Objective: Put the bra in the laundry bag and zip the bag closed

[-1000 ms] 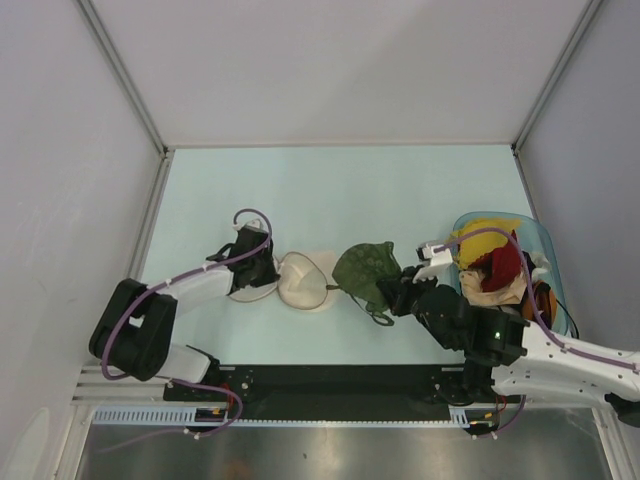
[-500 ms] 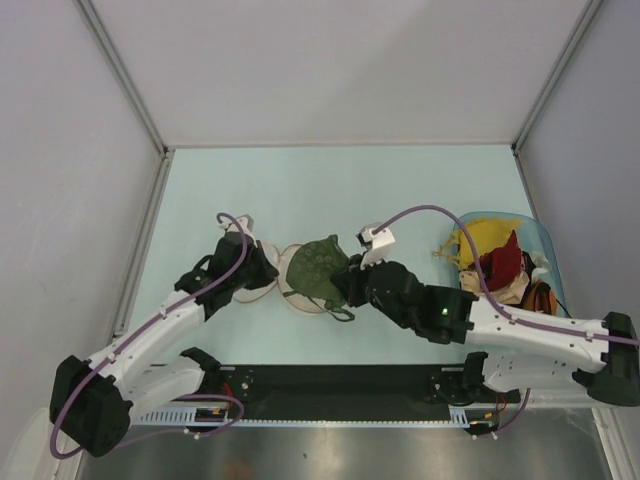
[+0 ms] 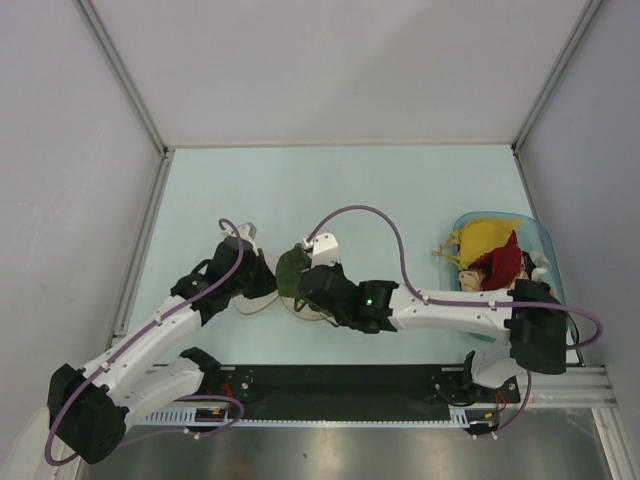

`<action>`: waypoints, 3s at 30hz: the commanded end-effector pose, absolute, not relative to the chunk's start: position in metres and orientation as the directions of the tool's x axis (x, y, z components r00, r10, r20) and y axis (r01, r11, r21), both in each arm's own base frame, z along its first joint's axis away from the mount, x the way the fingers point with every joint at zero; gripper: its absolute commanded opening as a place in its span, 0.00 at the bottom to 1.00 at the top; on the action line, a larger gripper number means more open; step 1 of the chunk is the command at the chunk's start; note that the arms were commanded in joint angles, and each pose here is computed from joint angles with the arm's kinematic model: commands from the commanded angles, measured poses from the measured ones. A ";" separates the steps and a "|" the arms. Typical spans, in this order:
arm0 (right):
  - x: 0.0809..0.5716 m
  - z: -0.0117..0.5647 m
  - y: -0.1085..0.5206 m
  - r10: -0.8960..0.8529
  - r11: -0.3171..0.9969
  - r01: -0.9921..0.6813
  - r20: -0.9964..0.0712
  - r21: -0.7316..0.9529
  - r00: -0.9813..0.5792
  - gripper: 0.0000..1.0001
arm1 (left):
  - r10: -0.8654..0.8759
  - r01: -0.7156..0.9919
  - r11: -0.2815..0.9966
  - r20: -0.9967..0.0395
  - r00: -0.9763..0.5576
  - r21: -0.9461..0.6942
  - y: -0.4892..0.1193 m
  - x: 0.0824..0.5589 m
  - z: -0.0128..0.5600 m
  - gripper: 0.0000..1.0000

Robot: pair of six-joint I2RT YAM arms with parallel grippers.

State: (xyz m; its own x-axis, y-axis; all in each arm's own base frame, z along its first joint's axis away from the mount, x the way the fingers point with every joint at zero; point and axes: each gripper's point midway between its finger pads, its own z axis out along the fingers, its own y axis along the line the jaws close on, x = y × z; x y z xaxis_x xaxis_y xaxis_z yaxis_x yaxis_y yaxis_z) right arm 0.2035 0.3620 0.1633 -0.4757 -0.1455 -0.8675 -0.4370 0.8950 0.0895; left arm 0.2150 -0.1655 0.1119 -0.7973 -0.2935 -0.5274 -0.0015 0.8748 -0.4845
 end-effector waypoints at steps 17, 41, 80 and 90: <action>0.221 0.134 0.333 -0.317 0.931 -0.318 -0.826 -0.178 -0.466 0.00 | -0.286 0.062 0.845 -0.547 -0.787 -0.531 -0.180 0.216 0.128 0.00; 0.197 0.084 0.383 -0.297 0.852 -0.521 -0.773 0.049 -0.560 0.00 | -0.161 0.138 0.897 -0.602 -0.782 -0.420 -0.188 0.222 0.129 0.00; 0.174 0.152 0.356 -0.101 0.823 -0.463 -0.718 0.329 -0.689 0.78 | -0.212 0.151 0.841 -0.572 -0.792 -0.520 -0.197 0.199 0.129 0.00; 0.184 0.144 0.333 -0.051 0.821 -0.429 -0.700 0.376 -0.712 0.84 | -0.197 0.168 0.839 -0.578 -0.792 -0.517 -0.199 0.200 0.133 0.00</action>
State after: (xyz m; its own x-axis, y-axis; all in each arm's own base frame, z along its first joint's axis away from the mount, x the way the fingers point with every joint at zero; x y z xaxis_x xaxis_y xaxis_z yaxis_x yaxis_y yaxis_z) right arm 0.1830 0.3313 0.1440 -0.7025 -0.0707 -0.7082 -0.4269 0.8381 0.3398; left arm 0.1955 -0.1917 0.1185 -0.8127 -0.1850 -0.5526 0.1382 0.8600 -0.4912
